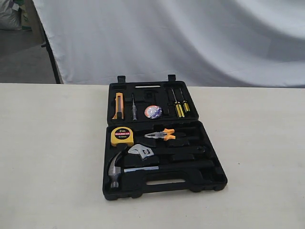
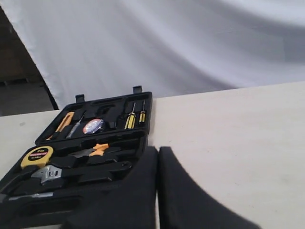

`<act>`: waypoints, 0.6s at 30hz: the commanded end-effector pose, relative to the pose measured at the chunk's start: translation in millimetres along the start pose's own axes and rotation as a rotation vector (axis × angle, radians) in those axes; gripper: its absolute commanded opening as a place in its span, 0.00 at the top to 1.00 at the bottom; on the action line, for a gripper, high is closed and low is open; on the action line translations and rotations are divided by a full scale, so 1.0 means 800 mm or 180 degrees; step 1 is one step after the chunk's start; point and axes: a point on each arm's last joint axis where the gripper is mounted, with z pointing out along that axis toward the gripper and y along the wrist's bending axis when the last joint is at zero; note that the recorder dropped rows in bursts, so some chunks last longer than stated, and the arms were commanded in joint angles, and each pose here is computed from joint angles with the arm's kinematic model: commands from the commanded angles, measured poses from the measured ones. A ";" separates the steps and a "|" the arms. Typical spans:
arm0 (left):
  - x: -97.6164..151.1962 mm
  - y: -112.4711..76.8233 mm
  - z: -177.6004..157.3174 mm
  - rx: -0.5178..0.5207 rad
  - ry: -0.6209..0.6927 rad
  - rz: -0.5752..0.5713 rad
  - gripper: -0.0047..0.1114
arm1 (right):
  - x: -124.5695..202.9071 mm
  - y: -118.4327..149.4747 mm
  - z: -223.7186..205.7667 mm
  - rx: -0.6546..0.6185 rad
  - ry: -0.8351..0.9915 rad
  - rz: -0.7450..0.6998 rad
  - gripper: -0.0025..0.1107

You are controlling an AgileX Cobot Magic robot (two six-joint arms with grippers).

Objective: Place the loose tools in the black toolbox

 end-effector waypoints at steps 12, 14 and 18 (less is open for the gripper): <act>-0.003 0.001 -0.001 -0.0066 -0.0063 -0.0001 0.95 | 0.006 -0.004 -0.001 0.0100 0.0134 -0.0515 0.98; -0.003 0.001 -0.001 -0.0066 -0.0063 -0.0001 0.95 | 0.006 -0.004 -0.001 0.0100 0.0134 -0.0515 0.98; -0.003 0.001 -0.001 -0.0066 -0.0063 -0.0001 0.95 | 0.005 -0.004 -0.001 0.0099 0.0119 -0.0485 0.98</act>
